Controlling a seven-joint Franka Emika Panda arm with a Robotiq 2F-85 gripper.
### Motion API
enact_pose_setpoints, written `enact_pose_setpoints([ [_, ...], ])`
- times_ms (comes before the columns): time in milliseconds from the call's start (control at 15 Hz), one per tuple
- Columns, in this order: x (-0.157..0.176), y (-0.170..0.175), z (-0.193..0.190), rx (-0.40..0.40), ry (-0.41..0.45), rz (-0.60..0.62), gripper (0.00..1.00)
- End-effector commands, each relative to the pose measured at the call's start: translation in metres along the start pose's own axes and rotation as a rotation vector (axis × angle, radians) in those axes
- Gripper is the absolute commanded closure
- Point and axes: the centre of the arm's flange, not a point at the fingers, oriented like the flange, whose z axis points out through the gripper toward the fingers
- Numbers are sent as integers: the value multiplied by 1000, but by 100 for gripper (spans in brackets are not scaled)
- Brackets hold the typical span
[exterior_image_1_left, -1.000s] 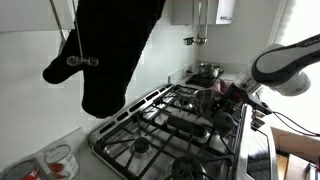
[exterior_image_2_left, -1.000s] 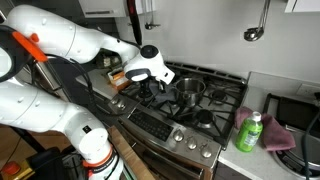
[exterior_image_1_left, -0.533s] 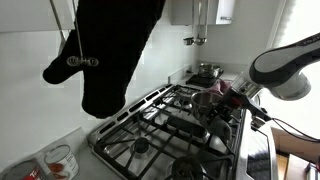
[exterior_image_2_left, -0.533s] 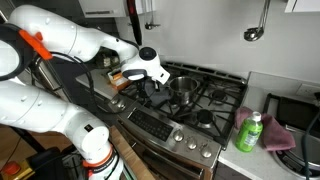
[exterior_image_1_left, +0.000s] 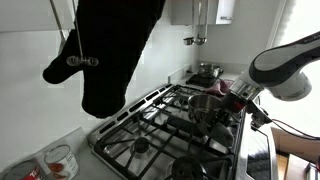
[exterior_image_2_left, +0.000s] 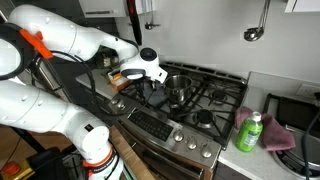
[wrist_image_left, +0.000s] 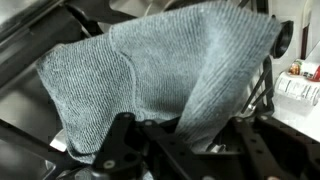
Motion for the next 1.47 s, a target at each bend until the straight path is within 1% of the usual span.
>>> enact_pose_setpoints([
  [0,-5,3,5,18,-58,-52,100],
  [200,-5,5,4,16,-77,-72,100],
  [467,-1,11,-5,14,-74,-80,100],
  [533,0,12,-7,7,-72,-78,75],
  [600,1,12,-10,14,-67,-76,73],
  [733,2,11,-17,1,-57,-67,60],
  [800,3,11,-21,-11,-57,-60,52],
  [1000,6,16,-38,-76,-67,-52,30],
  [1133,8,18,-52,-125,-89,-54,14],
  [1267,9,18,-69,-167,-96,-59,2],
  [1400,10,17,-88,-204,-93,-72,0],
])
